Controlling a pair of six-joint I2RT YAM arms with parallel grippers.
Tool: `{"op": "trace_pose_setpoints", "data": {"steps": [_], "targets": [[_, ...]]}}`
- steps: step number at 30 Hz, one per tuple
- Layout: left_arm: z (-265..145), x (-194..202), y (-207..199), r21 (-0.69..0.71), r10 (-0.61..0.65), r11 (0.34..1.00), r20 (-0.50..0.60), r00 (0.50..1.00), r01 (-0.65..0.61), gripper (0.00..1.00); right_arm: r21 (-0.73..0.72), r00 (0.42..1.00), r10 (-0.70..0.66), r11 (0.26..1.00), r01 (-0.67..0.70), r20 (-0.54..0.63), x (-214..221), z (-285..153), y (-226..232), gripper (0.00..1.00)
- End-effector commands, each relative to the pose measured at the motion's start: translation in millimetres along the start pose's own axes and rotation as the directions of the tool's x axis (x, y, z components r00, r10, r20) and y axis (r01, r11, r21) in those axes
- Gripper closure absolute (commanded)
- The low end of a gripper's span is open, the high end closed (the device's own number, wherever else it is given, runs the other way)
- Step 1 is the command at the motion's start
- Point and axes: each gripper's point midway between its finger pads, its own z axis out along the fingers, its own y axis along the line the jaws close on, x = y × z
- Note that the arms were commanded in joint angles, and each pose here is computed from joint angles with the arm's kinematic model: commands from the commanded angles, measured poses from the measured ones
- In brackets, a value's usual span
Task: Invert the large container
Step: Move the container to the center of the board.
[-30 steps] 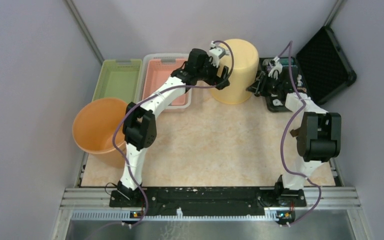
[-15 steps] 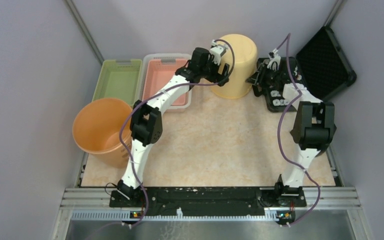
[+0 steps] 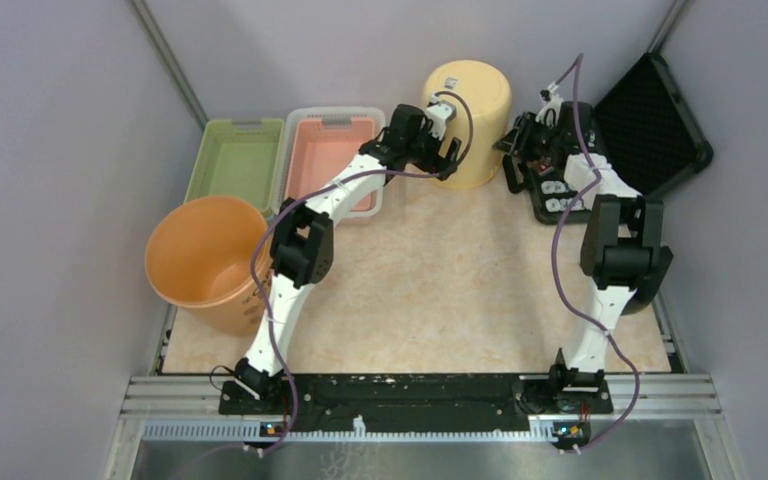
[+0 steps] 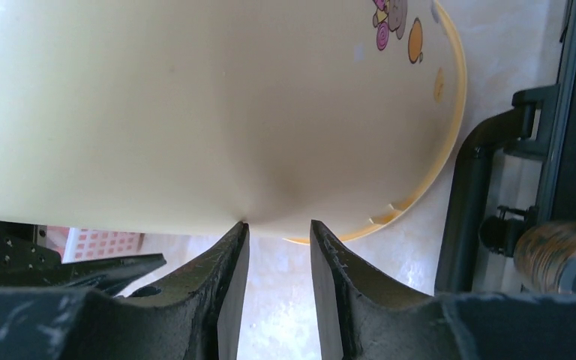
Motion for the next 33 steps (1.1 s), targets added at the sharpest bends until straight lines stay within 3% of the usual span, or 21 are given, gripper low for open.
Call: {"op": "trace_pose_setpoints", "data": {"steps": [1,10,17,20,25,33], "targets": [[1.4,-30.6,-0.5,-0.003,0.051,0.999,0.094,0.994,-0.051,0.01,-0.005,0.999,-0.016,1.000,0.017,0.051,-25.4,8.5,6.8,0.64],[-7.2,-26.8,-13.1,0.051,0.015,0.999,0.072,0.997,-0.019,0.01,-0.015,0.999,-0.031,0.999,0.032,0.040,-22.2,-3.6,15.8,0.63],[-66.0,-63.9,-72.9,0.316,0.009,0.947,0.136,0.991,-0.052,0.01,-0.103,0.987,-0.148,0.983,0.155,0.066,-24.5,-69.9,75.4,0.62],[-96.7,-83.9,-86.1,0.347,0.021,0.934,0.181,0.983,-0.083,0.01,-0.118,0.969,-0.226,0.964,0.238,0.103,-25.0,-102.8,99.6,0.60],[-152.9,-114.8,-89.1,0.269,0.103,0.947,0.264,0.959,-0.176,0.01,-0.117,0.909,-0.377,0.909,0.400,0.178,-18.7,-158.3,134.9,0.54],[-197.9,-108.4,-41.0,-0.079,0.273,0.962,0.254,0.928,-0.262,0.01,-0.091,0.756,-0.578,0.773,0.628,0.306,13.5,-228.3,173.7,0.37]]}}
